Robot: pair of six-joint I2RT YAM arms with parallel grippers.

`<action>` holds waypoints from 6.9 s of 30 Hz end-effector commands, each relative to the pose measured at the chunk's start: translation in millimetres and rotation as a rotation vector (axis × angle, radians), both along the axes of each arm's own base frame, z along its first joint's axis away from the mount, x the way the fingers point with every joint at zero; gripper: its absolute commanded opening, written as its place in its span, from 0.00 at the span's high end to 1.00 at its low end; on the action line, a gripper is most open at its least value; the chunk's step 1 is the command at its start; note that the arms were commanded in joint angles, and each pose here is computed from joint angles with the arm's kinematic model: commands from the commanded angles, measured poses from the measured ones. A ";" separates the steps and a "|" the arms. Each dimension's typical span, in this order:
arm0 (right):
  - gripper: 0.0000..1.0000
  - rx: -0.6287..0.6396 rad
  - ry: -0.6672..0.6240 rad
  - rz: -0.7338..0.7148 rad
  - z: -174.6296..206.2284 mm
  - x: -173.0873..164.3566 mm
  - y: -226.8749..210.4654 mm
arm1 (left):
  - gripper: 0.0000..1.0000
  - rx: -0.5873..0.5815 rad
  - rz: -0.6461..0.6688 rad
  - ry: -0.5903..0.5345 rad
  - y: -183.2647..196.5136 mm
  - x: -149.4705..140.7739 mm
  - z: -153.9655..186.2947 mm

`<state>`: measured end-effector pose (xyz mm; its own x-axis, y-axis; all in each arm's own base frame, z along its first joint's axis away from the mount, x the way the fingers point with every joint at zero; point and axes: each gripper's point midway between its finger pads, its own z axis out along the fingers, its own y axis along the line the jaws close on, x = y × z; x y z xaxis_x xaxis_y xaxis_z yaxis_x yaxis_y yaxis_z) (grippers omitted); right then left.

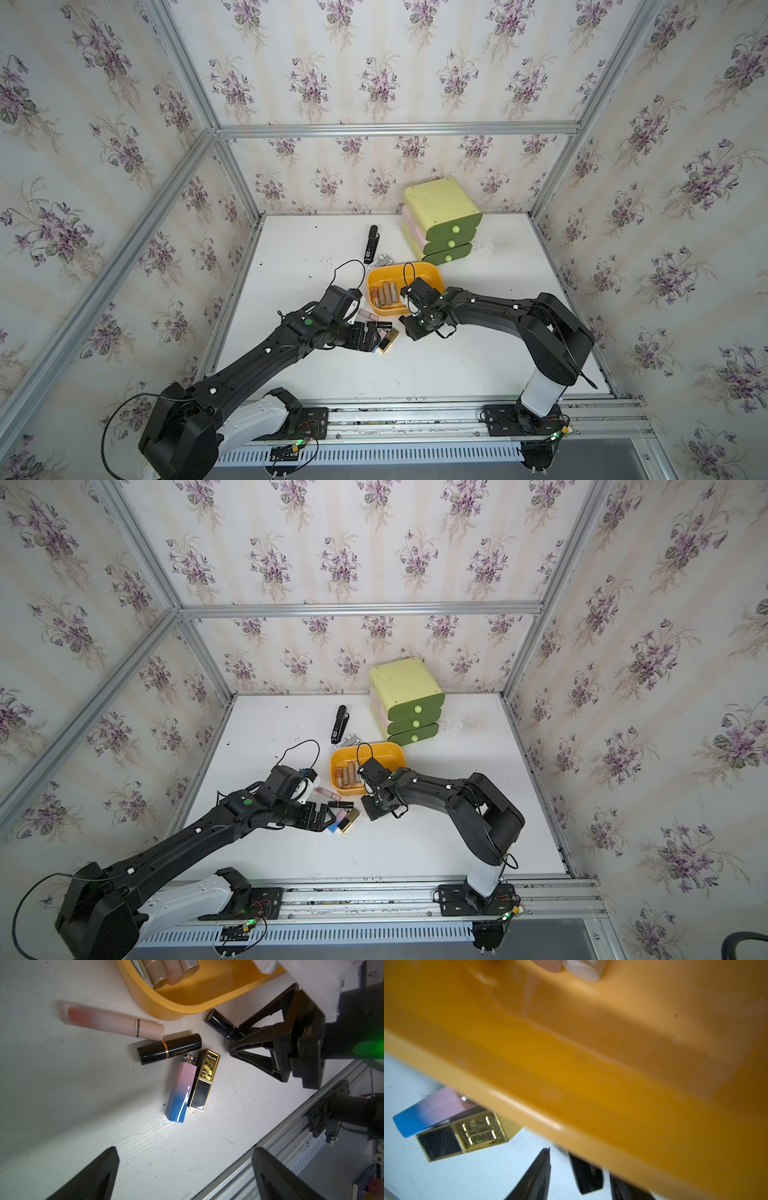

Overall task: Put the lipstick into the storage box
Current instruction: Pick up the lipstick at the center of the board, then place the lipstick in the storage box.

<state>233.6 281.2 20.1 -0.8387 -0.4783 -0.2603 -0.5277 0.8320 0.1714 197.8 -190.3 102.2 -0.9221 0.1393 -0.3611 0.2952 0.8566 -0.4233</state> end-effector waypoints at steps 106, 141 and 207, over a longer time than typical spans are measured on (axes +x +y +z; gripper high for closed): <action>0.79 1.057 0.023 0.089 229.0 28.1 18.5 | 0.30 -0.730 -0.077 -0.236 -102.5 118.9 168.2; 0.61 1.018 -0.016 0.023 226.0 50.0 20.5 | 0.79 -0.623 -0.064 -0.177 -106.1 121.8 141.3; 0.17 0.649 -0.470 -0.225 210.5 40.5 -82.0 | 0.62 0.010 -0.030 0.030 -113.0 163.3 -23.9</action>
<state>275.9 197.7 227.1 -0.6265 0.0429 -0.7782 -0.4960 0.7482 0.4406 361.8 -305.9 70.3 -0.9340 0.1620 -0.3185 0.2954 0.8515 -0.4332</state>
